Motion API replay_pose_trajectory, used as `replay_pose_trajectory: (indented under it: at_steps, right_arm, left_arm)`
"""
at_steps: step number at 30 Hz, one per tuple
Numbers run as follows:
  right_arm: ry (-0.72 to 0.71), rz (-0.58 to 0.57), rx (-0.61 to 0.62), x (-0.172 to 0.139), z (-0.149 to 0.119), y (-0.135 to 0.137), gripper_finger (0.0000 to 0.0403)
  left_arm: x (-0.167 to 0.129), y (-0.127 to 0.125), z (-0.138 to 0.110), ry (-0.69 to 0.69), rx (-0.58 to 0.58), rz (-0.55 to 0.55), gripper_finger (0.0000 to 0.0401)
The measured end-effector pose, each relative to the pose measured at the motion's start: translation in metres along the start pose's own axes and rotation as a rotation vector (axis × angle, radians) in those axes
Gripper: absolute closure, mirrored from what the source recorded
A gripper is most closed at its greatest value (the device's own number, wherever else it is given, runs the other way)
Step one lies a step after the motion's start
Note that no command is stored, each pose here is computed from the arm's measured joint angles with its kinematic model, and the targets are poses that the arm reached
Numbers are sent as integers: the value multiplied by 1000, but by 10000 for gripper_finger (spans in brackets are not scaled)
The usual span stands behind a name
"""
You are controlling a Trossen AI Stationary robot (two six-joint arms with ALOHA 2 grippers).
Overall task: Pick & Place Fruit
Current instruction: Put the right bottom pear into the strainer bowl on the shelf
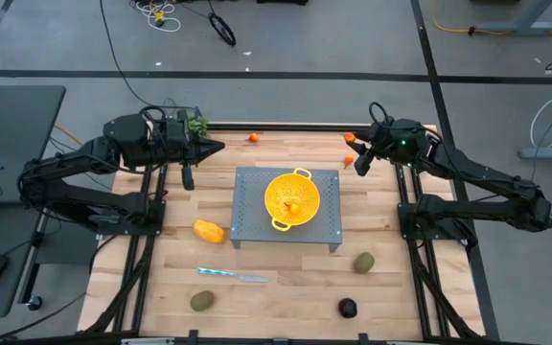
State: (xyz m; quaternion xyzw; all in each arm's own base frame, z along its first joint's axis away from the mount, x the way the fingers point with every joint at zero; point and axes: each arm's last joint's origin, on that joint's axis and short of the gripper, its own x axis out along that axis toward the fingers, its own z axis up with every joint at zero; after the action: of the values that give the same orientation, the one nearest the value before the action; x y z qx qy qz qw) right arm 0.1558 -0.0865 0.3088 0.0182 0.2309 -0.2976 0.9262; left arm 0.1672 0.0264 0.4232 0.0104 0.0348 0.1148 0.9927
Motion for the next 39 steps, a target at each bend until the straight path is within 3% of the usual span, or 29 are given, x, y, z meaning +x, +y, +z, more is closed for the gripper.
replay_pose_trajectory:
  at_steps: [19,39]
  right_arm:
    - [-139,234,19,-7,13,31,270]
    - [-282,390,11,-21,25,60,270]
  left_arm:
    - [0,0,0,0,8,4,397]
    - [0,0,0,0,15,4,397]
